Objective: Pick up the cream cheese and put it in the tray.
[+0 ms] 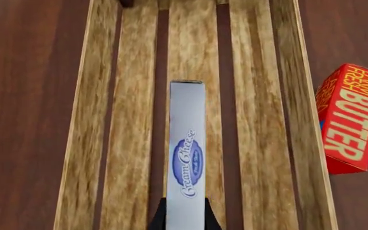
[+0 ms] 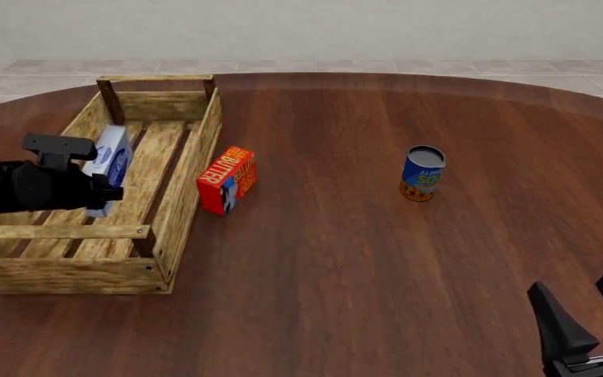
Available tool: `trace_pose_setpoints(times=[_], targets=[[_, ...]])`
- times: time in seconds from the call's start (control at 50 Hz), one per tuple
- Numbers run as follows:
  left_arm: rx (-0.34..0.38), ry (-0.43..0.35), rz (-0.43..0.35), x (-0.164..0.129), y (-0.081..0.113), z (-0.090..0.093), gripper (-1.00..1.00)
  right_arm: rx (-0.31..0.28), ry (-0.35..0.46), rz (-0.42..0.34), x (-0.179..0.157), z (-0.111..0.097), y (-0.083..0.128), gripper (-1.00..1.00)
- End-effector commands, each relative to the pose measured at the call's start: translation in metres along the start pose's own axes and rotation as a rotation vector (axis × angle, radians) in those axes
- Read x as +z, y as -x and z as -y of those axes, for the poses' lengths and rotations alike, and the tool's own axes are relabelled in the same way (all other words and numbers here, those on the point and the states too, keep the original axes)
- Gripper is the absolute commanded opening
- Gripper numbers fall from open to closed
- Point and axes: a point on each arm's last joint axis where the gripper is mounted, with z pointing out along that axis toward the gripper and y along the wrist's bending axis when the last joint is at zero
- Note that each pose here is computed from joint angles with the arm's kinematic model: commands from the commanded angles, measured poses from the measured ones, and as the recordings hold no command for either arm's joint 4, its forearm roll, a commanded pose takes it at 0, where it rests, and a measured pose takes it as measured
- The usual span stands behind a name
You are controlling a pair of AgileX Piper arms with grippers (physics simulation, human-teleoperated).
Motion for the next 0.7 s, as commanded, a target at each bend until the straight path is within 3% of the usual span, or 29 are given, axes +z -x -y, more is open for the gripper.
trace_pose_setpoints(times=[0.02,0.28,0.7], targets=[[0.016,0.012,-0.013,0.013,0.004,-0.008,-1.00,-0.002,0.003,-0.005,0.000,0.000,-0.001,1.00],[0.015,0.018,-0.048,0.030,-0.004,-0.013,-1.00,-0.009,0.012,-0.010,0.000,-0.001,-0.001,1.00],[0.025,0.005,-0.082,0.047,-0.020,-0.008,-1.00,-0.008,0.010,-0.008,0.000,-0.001,-0.001,1.00]])
